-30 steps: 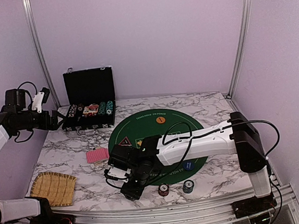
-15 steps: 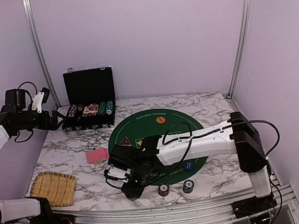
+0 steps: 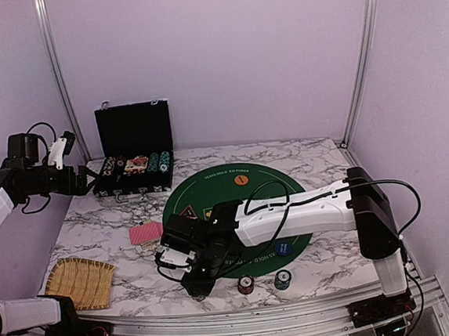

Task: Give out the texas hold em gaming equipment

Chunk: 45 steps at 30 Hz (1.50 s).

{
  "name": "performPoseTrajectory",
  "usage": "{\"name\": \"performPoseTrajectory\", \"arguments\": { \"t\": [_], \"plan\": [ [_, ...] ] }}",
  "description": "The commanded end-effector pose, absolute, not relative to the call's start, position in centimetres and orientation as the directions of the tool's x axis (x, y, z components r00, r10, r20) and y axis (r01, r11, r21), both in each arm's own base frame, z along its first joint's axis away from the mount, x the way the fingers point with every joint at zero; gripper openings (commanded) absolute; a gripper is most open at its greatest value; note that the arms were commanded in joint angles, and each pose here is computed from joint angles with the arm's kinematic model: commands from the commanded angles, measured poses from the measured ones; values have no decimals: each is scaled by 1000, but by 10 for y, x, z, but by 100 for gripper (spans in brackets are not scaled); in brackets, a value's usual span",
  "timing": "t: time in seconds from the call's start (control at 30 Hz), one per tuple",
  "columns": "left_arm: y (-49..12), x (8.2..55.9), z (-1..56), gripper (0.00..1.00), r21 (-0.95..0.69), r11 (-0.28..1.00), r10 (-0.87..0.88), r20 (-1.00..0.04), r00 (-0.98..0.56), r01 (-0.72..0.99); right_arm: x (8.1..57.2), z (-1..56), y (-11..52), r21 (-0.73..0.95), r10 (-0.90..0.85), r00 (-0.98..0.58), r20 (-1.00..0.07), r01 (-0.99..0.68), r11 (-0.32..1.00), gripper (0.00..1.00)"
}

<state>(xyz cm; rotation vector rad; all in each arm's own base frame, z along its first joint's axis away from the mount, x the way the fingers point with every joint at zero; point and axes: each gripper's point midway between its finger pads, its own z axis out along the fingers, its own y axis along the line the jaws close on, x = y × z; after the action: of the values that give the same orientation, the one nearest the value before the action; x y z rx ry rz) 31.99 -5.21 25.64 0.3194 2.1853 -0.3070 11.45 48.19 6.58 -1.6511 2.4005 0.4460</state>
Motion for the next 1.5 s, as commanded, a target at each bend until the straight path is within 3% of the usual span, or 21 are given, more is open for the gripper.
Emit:
{"name": "performPoseTrajectory", "arguments": {
  "t": [0.0,0.17,0.33,0.9,1.47],
  "plan": [
    [-54,316,268,99,-101,931,123,-818,-562,350,123,108,493,123,-841,-353,-410,-935,333,27],
    [-53,316,267,99,-100,933,122,-816,-566,346,136,129,497,128,-813,-379,-442,-924,361,25],
    [-53,316,266,99,-100,934,122,-815,-567,344,180,144,494,125,-762,-452,-465,-885,449,21],
    [-53,317,267,99,-104,932,120,-814,-568,346,298,99,493,121,-651,-597,-469,-774,622,19],
    [-55,317,268,99,-111,929,118,-816,-566,354,337,44,515,184,-589,-660,-466,-724,665,21]
  ]
}}
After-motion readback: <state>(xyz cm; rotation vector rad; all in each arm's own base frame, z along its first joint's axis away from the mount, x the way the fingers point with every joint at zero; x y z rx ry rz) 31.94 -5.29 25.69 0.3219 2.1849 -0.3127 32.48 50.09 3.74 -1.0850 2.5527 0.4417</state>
